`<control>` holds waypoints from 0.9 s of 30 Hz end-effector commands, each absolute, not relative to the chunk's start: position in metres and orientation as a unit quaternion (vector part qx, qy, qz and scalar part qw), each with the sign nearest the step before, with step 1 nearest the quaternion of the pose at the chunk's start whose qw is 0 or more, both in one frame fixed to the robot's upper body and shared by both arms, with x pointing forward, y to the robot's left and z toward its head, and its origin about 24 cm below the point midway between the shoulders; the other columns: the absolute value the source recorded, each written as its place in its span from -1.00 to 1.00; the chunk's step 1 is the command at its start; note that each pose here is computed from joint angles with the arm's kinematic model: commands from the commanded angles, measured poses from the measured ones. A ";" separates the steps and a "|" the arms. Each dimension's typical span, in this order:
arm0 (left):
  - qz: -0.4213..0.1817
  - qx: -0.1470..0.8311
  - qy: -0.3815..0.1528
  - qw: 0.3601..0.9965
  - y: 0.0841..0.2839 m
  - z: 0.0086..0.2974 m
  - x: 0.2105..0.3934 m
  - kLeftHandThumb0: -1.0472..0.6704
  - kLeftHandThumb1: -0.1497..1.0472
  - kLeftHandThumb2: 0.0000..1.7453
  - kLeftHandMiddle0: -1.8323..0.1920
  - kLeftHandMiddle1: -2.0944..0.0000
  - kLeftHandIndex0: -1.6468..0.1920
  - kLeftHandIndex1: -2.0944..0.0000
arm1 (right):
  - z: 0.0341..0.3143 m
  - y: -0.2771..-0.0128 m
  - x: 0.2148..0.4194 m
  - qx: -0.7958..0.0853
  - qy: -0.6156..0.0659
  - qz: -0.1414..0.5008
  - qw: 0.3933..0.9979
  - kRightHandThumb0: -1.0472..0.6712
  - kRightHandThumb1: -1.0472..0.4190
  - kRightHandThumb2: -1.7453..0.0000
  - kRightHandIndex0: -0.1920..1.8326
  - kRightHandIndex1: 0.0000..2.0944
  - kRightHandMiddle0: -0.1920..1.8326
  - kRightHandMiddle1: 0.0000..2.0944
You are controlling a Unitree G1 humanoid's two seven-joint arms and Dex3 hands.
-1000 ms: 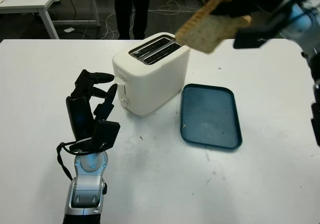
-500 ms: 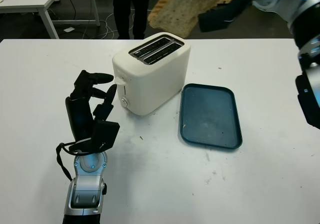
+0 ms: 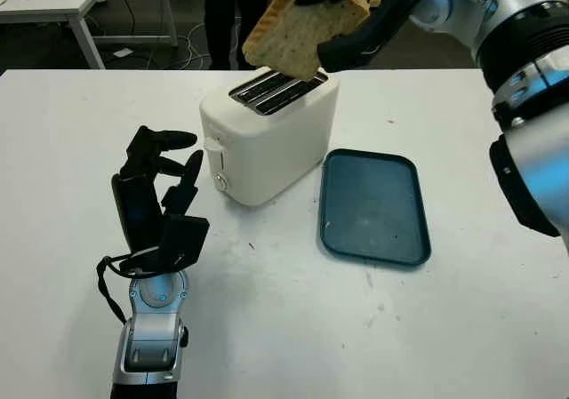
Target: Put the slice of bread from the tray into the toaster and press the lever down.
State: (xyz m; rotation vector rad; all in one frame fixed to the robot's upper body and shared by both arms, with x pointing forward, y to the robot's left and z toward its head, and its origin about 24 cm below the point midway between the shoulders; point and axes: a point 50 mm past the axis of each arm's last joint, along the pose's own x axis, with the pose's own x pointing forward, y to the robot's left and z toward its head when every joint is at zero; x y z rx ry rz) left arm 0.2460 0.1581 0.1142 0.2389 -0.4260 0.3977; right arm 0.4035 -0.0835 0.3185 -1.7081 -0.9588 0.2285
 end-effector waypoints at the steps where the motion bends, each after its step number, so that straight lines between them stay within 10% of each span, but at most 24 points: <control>1: 0.201 0.122 -0.215 0.948 0.159 0.116 0.244 -0.27 0.79 -0.78 0.30 -0.64 0.19 -0.12 | 0.311 -0.084 0.406 -0.730 -0.399 0.093 0.547 -0.35 -0.83 0.62 0.30 0.67 0.04 0.67; 27: 0.205 0.121 -0.214 0.947 0.158 0.116 0.243 -0.26 0.79 -0.81 0.29 -0.63 0.15 -0.08 | 0.290 -0.091 0.410 -0.820 -0.394 0.099 0.404 -0.35 -0.83 0.65 0.33 0.67 0.08 0.67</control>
